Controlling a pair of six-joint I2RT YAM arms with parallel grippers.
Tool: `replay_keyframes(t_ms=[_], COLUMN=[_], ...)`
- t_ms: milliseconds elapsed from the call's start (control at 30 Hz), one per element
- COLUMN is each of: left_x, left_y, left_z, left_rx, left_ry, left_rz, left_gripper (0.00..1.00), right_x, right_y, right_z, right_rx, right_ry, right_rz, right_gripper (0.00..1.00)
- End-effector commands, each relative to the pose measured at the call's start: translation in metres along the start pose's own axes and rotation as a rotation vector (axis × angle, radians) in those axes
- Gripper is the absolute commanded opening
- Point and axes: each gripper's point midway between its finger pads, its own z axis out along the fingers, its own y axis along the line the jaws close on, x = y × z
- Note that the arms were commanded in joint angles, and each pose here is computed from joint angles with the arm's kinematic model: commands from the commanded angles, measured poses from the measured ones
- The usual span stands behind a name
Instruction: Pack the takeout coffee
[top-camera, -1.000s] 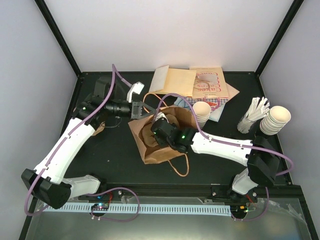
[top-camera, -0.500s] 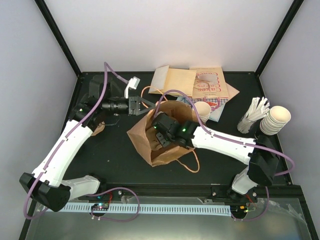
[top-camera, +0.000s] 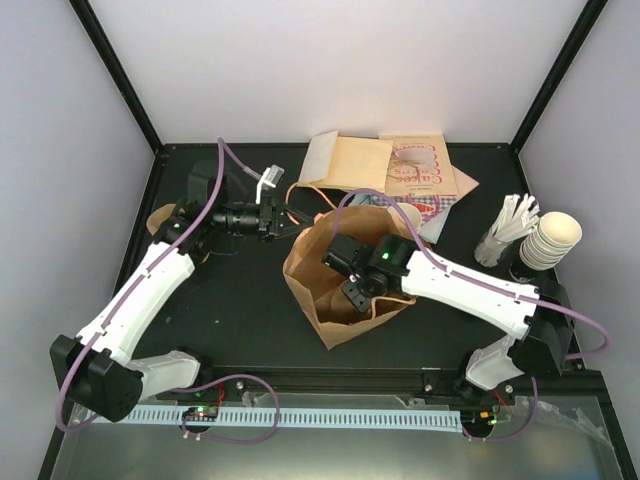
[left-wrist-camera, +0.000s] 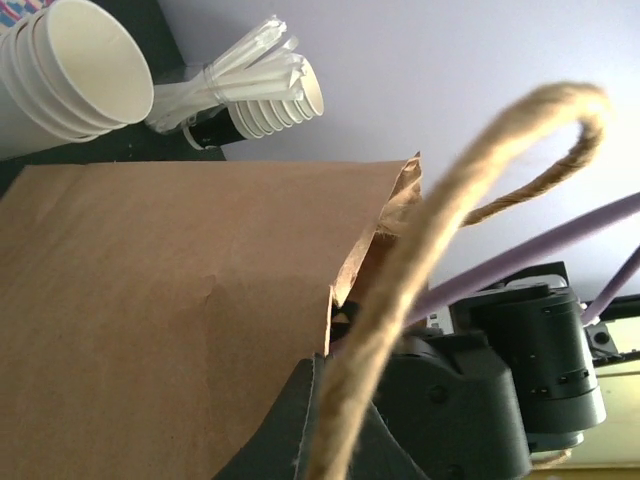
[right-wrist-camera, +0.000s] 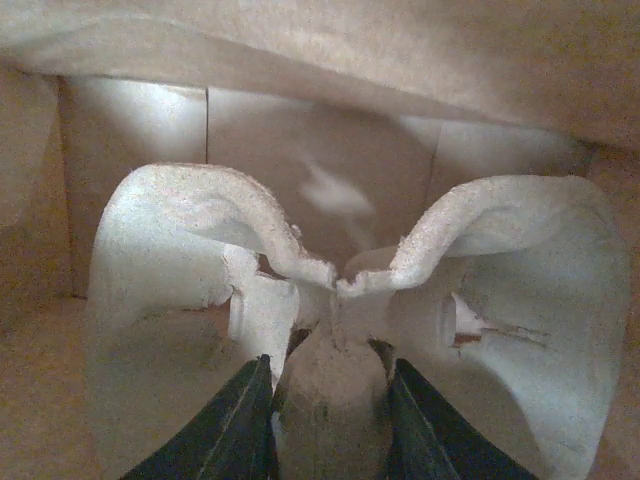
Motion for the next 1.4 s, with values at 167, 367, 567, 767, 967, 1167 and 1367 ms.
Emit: replay_keyframes(t_ms=[167, 367, 567, 767, 967, 1167, 1367], left_x=[-0.003, -0.001, -0.004, -0.009, -0.011, -0.011, -0.011], left_y=[0.013, 0.022, 0.018, 0.014, 0.013, 0.014, 0.015], left_z=[0.002, 0.001, 0.000, -0.001, 0.000, 0.000, 0.000], left_rx=[-0.012, -0.055, -0.066, -0.081, -0.079, -0.083, -0.088], left_ry=[0.031, 0.038, 0.027, 0.023, 0.029, 0.033, 0.032], left_rz=[0.056, 0.063, 0.094, 0.119, 0.122, 0.119, 0.119], left_gripper=[0.02, 0.01, 0.02, 0.01, 0.02, 0.02, 0.01], right_x=[-0.010, -0.011, -0.002, 0.008, 0.009, 0.009, 0.009], right_y=[0.021, 0.031, 0.031, 0.032, 0.030, 0.032, 0.036], right_z=[0.022, 0.045, 0.067, 0.081, 0.090, 0.093, 0.094], right_rx=[-0.078, -0.099, -0.081, -0.085, -0.088, -0.093, -0.113], right_ry=[0.007, 0.005, 0.027, 0.051, 0.065, 0.071, 0.072], right_rz=[-0.016, -0.004, 0.018, 0.029, 0.038, 0.033, 0.024], right_gripper=[0.33, 0.33, 0.34, 0.34, 0.36, 0.37, 0.58])
